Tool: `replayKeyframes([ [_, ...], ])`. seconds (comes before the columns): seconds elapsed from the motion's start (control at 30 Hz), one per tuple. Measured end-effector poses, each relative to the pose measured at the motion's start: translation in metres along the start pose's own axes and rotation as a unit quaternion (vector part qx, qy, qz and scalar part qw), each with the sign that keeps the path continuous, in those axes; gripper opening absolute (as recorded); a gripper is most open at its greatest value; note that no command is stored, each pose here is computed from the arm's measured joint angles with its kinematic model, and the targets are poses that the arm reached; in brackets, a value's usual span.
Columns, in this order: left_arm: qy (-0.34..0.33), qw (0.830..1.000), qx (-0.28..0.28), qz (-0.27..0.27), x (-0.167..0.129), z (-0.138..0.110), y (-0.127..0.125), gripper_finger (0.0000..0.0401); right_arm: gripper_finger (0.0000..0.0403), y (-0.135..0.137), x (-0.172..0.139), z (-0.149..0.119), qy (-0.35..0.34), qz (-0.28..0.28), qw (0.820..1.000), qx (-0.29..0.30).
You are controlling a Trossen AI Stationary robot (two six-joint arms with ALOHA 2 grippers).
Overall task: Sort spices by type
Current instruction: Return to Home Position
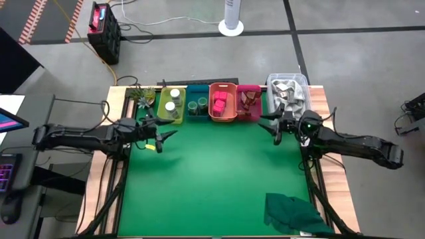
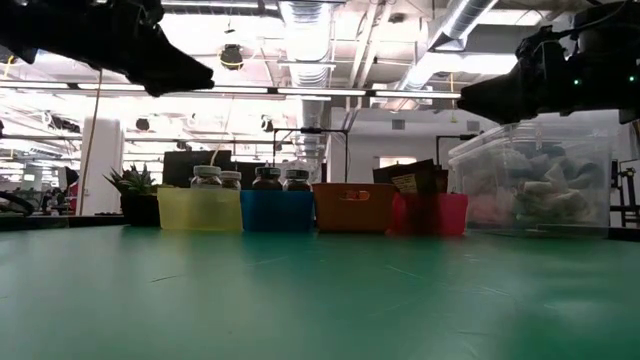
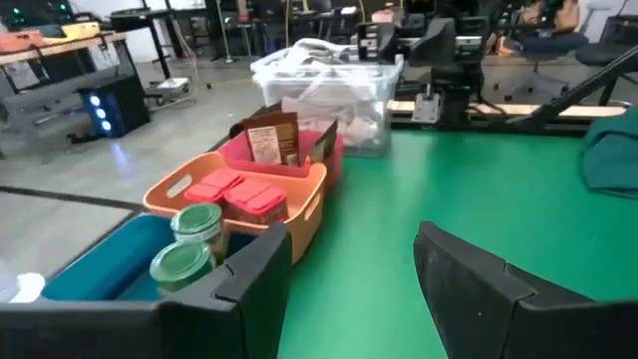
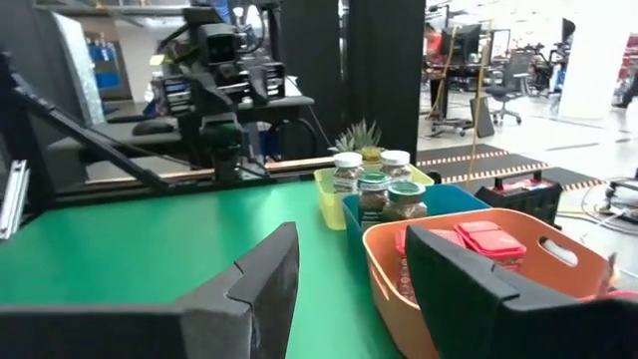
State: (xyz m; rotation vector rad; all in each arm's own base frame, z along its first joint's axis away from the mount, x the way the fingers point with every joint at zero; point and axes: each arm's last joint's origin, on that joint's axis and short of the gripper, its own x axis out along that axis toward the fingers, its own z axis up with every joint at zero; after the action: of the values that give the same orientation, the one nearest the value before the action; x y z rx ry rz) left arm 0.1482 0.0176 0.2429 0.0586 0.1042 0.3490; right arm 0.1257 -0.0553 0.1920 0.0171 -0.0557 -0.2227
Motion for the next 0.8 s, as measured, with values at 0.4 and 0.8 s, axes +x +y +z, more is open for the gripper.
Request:
replayKeyframes([
  [0.4,-0.011,0.999,0.001,-0.039,-0.025,0.002,0.012,0.0200,0.0211,-0.001,-0.015,0.007,-0.020,-0.036,0.999,-0.013],
  [0.8,-0.084,0.994,0.003,-0.066,-0.034,-0.021,0.008,0.0200,0.0211,0.003,-0.035,0.011,-0.037,-0.041,0.998,-0.016],
])
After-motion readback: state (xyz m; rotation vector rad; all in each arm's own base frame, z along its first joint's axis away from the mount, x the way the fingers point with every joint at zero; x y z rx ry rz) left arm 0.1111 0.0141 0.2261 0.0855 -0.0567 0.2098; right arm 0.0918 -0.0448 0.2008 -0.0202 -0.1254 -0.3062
